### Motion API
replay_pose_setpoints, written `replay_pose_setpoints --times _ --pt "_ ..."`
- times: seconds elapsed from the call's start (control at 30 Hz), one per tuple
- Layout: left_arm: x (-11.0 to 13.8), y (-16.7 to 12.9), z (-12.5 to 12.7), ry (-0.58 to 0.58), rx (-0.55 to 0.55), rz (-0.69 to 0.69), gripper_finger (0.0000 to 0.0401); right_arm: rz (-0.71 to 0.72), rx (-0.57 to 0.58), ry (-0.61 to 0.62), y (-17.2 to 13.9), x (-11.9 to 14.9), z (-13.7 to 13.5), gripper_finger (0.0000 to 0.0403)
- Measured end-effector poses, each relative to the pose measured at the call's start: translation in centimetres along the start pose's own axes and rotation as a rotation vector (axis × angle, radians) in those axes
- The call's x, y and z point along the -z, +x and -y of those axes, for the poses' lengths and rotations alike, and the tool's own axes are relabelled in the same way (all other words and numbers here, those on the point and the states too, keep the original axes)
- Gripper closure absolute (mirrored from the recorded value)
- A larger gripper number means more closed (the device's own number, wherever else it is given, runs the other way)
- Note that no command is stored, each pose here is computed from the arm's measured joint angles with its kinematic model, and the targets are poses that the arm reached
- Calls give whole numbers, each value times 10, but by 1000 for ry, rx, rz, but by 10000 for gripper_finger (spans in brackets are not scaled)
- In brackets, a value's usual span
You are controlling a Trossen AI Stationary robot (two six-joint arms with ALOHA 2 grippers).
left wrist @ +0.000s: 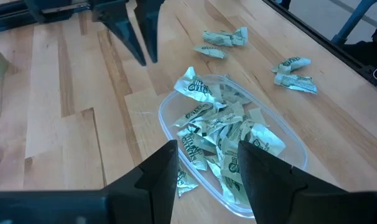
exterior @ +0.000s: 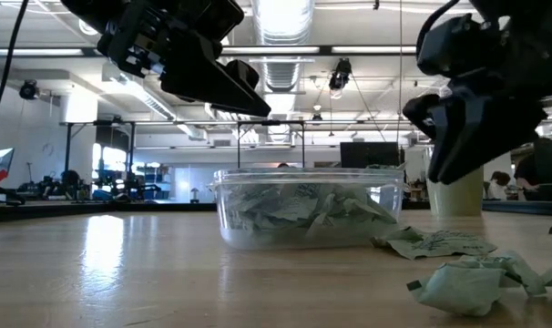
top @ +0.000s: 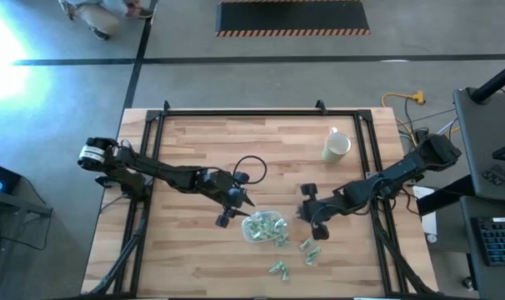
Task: Pick and place items into bin
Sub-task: Put the Stevia packet into the transparent bin
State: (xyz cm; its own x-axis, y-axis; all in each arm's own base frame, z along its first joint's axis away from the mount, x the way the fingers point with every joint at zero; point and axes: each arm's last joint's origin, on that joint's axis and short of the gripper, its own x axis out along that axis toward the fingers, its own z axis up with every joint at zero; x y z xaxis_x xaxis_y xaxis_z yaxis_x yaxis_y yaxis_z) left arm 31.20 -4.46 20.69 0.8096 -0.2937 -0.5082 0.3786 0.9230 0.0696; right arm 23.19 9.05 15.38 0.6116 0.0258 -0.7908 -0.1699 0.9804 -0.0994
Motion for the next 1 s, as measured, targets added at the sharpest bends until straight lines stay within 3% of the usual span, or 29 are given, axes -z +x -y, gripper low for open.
replay_pose_setpoints --times 0.37,0.77,1.0 --pt "0 0 0 -3 0 0 250 30 -233 62 -2 -5 -10 351" --pt "0 0 0 -2 0 0 250 111 -343 13 -7 -5 -45 350" --pt "0 0 0 -2 0 1 250 93 -345 16 6 0 -56 316"
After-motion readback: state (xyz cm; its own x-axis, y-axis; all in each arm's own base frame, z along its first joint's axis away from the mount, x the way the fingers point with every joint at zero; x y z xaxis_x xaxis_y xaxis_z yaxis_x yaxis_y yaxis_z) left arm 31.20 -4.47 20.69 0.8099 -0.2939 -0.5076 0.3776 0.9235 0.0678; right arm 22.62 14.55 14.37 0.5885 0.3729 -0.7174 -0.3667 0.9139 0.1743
